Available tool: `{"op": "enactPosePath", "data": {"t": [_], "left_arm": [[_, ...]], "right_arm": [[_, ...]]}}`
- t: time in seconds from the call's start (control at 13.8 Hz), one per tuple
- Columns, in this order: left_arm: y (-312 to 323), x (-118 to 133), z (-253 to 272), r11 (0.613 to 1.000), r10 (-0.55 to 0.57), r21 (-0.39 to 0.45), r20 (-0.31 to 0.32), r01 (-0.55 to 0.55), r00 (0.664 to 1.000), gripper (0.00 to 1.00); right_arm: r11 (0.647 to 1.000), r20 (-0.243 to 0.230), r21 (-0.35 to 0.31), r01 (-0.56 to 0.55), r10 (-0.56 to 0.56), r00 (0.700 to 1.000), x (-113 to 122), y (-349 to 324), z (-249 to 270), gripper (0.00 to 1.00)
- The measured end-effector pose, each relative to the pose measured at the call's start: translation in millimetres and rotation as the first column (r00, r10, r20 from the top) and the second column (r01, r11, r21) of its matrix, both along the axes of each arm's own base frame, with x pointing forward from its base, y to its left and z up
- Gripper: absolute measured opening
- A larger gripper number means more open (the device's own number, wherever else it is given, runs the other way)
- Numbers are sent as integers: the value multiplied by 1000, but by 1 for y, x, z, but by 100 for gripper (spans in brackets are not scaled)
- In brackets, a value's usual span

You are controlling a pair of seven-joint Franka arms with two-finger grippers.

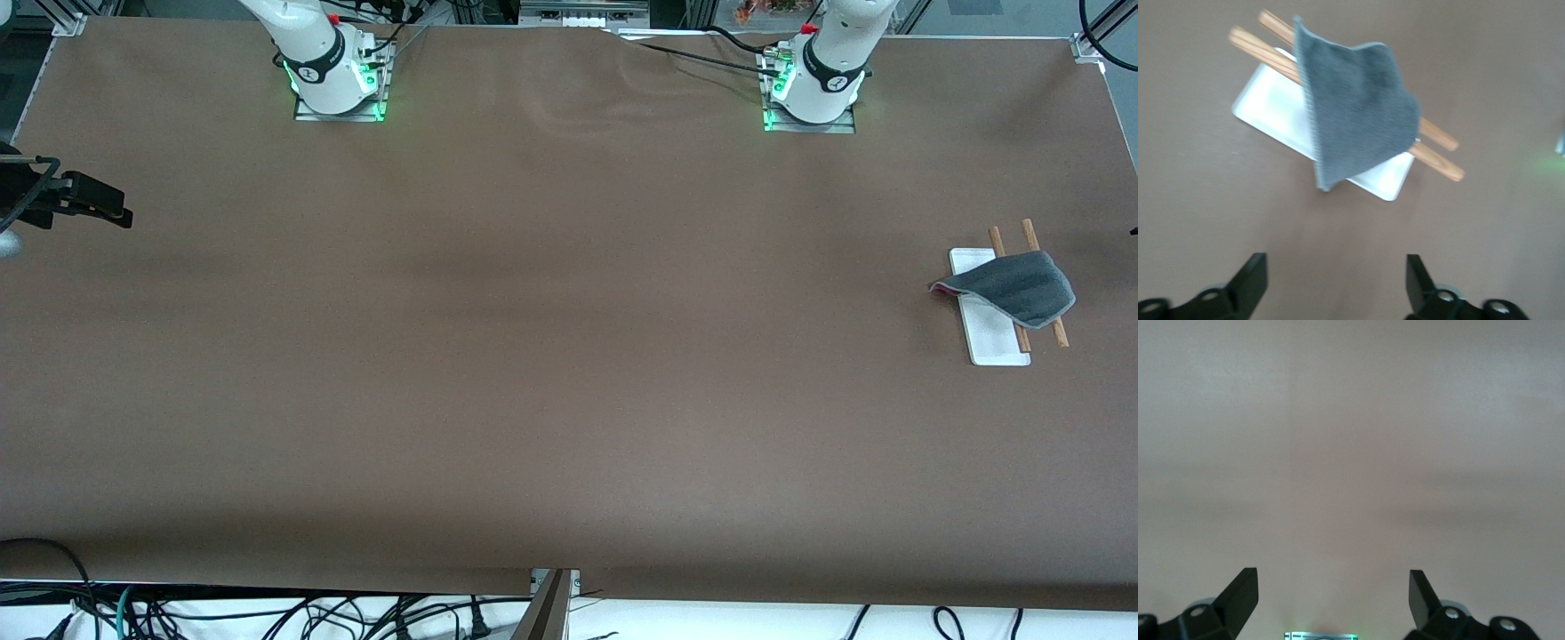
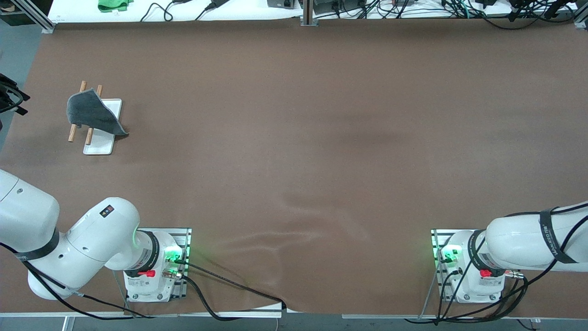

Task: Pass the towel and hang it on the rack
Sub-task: 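Open the left gripper and lift it off the towel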

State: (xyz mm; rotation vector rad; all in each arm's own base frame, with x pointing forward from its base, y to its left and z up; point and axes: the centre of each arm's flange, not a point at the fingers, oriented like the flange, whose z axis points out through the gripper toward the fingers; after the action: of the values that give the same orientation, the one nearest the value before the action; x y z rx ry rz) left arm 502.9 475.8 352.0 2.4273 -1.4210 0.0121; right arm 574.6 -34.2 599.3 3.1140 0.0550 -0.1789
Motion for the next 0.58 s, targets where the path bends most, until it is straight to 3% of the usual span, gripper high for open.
{"op": "enactPosePath", "data": {"t": [0.14, 0.36, 0.58], "left_arm": [[-13, 23, 9, 999, -45, 26, 37, 44, 998, 100], [-23, 38, 19, 997, -69, 41, 57, 67, 996, 100], [-61, 68, 38, 998, -37, 58, 45, 34, 998, 100]], "right_arm": [[1000, 0, 0, 0, 0, 1000, 0, 0, 0, 100], [1000, 0, 0, -1, 1, 1000, 0, 0, 0, 100], [1000, -1, 0, -6, 6, 1000, 1, 2, -1, 100]]}}
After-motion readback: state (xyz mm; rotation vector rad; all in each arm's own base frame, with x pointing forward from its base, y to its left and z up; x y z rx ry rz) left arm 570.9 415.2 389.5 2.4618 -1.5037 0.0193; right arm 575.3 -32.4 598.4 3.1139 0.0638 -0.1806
